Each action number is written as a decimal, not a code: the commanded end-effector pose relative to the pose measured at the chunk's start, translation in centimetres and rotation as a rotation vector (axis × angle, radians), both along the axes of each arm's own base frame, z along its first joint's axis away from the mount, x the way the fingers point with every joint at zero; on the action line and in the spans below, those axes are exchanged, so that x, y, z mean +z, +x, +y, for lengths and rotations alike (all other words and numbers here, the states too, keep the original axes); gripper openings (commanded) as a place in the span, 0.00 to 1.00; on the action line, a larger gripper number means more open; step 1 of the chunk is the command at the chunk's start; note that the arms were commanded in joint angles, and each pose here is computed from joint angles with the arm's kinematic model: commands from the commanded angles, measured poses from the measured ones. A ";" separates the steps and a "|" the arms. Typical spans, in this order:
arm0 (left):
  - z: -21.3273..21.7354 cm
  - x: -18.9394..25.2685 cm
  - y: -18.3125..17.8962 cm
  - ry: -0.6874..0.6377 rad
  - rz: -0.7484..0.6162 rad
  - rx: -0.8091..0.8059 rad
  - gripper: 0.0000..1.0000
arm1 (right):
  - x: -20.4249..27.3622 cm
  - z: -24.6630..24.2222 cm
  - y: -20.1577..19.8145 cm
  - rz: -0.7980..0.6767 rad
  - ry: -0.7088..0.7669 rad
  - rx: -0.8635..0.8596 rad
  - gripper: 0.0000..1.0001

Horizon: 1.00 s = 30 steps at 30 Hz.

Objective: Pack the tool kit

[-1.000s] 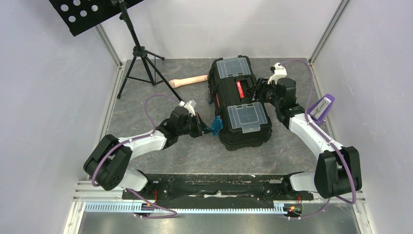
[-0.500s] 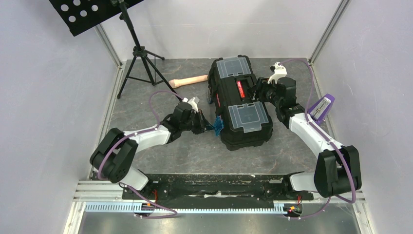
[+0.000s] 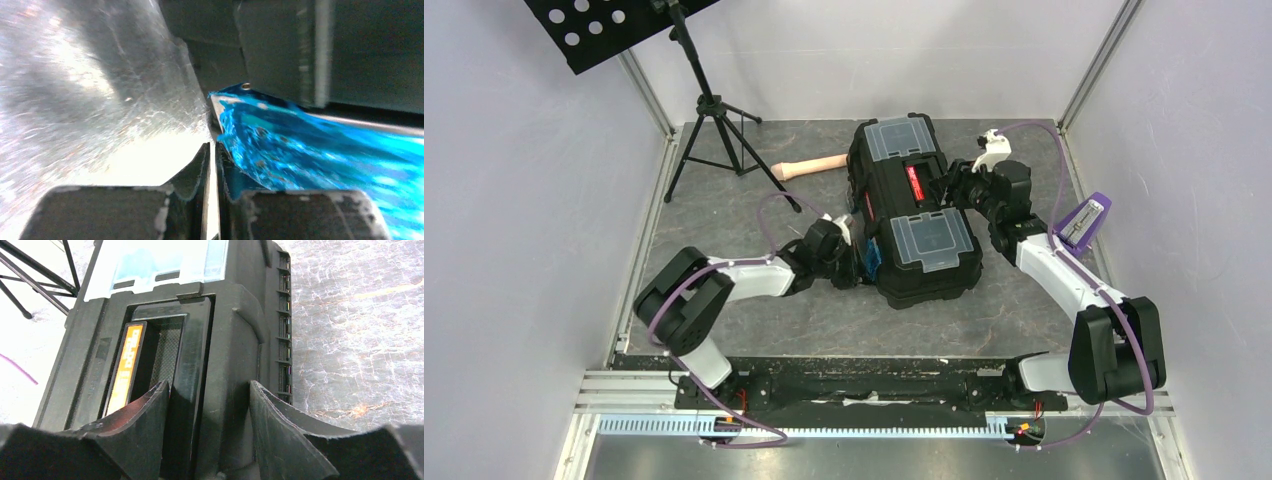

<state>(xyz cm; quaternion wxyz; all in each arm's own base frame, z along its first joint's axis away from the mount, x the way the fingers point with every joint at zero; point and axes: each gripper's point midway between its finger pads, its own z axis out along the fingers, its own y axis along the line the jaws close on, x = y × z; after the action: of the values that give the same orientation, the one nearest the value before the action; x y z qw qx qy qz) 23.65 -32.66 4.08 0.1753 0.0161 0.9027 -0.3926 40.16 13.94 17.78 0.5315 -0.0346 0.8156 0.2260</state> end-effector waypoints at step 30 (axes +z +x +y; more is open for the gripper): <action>-4.3 19.2 6.2 -0.500 -0.469 0.034 0.66 | -1.3 -2.2 -6.5 0.274 -0.342 0.067 0.93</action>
<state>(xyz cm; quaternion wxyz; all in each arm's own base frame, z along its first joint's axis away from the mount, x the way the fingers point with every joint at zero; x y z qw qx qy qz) 33.08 -33.86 20.88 0.3997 0.0014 0.7471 -0.5311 38.57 12.85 20.12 0.4812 -0.0795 0.8627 0.1334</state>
